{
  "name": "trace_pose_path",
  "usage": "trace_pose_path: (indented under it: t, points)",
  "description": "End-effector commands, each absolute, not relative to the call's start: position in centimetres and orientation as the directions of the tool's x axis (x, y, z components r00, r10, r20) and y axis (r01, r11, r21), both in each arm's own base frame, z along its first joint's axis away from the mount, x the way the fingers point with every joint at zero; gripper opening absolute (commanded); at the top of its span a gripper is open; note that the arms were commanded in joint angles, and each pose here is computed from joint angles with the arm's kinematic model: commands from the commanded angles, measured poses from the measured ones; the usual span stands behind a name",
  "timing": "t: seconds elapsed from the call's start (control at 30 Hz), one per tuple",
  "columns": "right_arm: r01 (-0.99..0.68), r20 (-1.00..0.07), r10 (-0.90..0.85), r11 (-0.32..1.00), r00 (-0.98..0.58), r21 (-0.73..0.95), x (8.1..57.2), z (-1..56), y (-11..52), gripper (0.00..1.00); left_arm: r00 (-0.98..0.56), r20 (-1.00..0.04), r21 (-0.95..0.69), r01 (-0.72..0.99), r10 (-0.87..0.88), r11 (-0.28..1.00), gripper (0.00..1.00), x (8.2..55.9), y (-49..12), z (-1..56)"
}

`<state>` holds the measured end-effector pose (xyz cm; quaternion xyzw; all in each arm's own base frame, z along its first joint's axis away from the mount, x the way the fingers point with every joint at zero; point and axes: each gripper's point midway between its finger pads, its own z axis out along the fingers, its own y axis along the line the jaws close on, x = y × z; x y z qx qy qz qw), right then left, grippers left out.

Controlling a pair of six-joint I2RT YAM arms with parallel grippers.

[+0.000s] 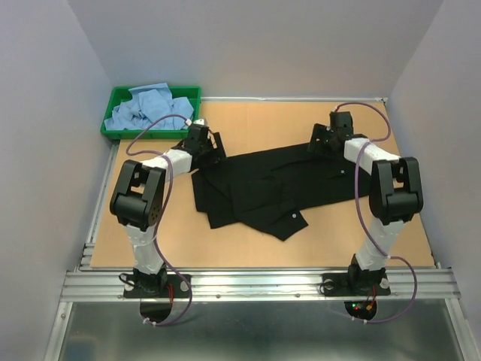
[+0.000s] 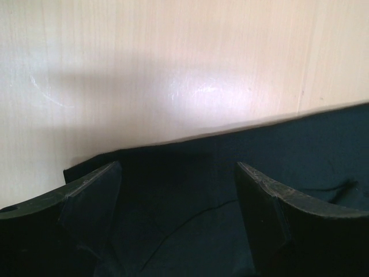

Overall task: Fold and stack the long sleeve shirts
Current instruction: Fold the shirt

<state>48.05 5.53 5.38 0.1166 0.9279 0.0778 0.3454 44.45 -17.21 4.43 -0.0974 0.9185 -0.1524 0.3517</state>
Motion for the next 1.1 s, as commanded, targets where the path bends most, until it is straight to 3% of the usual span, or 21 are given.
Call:
trace_pose_path:
  t: [0.0, 0.13, 0.4, 0.73, 1.07]
  points:
    - [0.031, -0.718, 0.220, 0.963, -0.660, 0.267, 45.1, 12.8, 9.0, 0.82, -0.652, -0.695, -0.412, 0.014, -0.304, 0.911, 0.91, 44.0, -17.7, 12.0]
    - [-0.025, -0.686, 0.201, 0.952, -0.699, 0.304, 39.2, 12.8, 12.4, 0.81, -0.601, -0.752, -0.393, 0.077, -0.272, 0.916, 0.91, 42.1, -17.0, 15.1]
    - [-0.076, -0.573, 0.147, 0.935, -0.806, 0.347, 30.4, 9.0, 15.8, 0.69, -0.502, -0.845, -0.307, 0.175, -0.184, 0.936, 0.91, 37.7, -15.0, 17.8]
    - [-0.101, -0.468, 0.068, 0.940, -0.881, 0.325, 27.4, 4.7, 18.0, 0.64, -0.496, -0.858, -0.233, 0.143, -0.134, 0.962, 0.91, 34.9, -12.6, 14.6]
    - [-0.154, -0.442, 0.000, 0.937, -0.897, 0.314, 27.2, 3.5, 19.0, 0.56, -0.482, -0.867, -0.224, 0.150, -0.126, 0.963, 0.91, 35.2, -12.7, 14.1]
